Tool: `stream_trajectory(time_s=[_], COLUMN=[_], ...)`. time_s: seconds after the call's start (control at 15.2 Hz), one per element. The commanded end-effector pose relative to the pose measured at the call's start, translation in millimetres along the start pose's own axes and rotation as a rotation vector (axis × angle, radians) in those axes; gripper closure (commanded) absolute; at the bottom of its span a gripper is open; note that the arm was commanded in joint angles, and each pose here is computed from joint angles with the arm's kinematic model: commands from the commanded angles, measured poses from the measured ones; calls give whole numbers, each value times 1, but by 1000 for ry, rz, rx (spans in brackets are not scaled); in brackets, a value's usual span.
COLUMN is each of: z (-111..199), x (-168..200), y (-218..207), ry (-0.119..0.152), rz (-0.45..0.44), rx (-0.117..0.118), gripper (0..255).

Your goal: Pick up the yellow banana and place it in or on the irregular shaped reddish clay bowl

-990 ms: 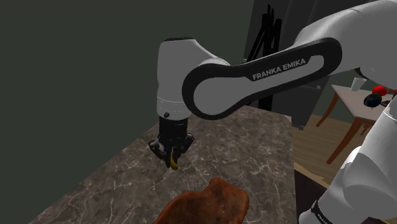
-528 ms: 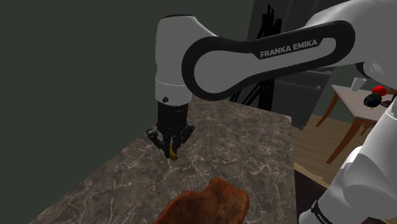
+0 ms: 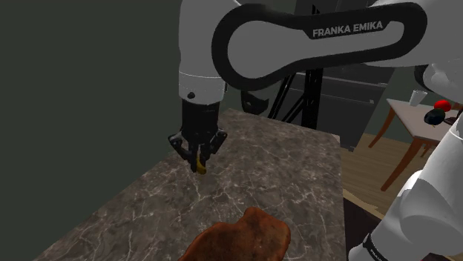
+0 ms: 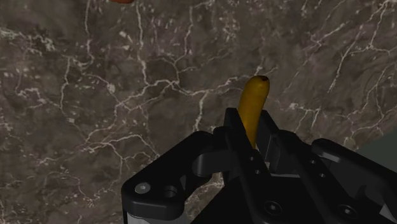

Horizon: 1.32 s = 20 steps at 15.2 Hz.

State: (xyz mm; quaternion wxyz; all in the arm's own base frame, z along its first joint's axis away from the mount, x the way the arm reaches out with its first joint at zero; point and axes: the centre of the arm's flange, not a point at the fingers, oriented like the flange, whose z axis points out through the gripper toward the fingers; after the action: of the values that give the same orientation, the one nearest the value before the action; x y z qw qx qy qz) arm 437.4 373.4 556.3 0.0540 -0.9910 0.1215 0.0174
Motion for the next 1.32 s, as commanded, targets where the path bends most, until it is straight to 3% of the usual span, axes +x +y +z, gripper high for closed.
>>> stream_trajectory(time_s=[0.0, 0.26, 1.19, 1.25], z=[-11, -28, -9, -4], x=[-2, -3, -190, -190], y=[-1, -2, 14, 14], ry=[0, 0, 0, 0], rz=[0, 0, 0, 0], rx=[0, 0, 0, 0], gripper=[255, 255, 255, 255])
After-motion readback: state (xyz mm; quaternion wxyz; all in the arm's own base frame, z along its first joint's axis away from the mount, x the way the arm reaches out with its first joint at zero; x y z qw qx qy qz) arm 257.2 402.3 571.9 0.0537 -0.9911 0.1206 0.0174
